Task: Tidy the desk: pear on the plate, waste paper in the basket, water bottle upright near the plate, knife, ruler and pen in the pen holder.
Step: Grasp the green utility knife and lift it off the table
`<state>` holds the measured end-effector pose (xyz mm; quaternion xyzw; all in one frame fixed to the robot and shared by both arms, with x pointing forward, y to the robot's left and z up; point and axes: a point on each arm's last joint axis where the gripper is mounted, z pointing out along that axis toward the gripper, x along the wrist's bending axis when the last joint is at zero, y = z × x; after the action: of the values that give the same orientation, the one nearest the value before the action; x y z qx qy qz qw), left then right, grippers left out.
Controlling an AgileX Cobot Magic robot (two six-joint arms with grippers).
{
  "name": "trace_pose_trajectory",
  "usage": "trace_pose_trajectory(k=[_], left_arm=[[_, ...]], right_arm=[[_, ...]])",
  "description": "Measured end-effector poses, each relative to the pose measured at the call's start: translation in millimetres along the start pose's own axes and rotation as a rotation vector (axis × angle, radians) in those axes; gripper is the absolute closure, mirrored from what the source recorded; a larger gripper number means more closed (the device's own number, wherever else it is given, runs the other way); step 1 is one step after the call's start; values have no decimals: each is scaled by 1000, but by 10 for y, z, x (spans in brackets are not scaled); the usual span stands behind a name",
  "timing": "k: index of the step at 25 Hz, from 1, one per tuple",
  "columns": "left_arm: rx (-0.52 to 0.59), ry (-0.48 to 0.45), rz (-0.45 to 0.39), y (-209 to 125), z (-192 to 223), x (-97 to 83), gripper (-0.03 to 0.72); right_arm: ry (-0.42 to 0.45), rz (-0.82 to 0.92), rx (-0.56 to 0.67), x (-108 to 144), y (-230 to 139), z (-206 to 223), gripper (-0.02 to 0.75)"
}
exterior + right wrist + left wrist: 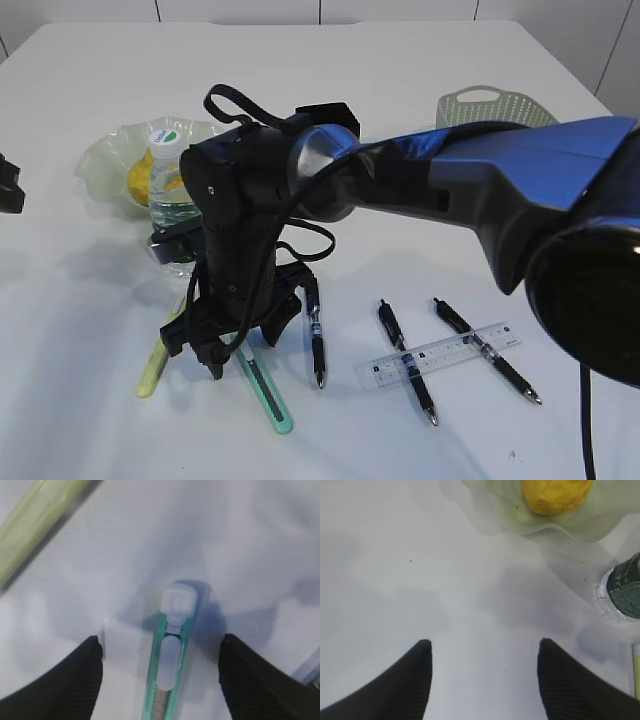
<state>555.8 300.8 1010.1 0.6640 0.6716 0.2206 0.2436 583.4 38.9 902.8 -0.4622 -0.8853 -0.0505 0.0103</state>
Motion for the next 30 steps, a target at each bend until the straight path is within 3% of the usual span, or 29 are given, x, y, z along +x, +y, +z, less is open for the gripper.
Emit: trace_pose_trajectory(k=[30], left_arm=[[2,-1,-2,-1,0,-1,223]], right_arm=[[-64,-7,44,-57,-17,44,206]])
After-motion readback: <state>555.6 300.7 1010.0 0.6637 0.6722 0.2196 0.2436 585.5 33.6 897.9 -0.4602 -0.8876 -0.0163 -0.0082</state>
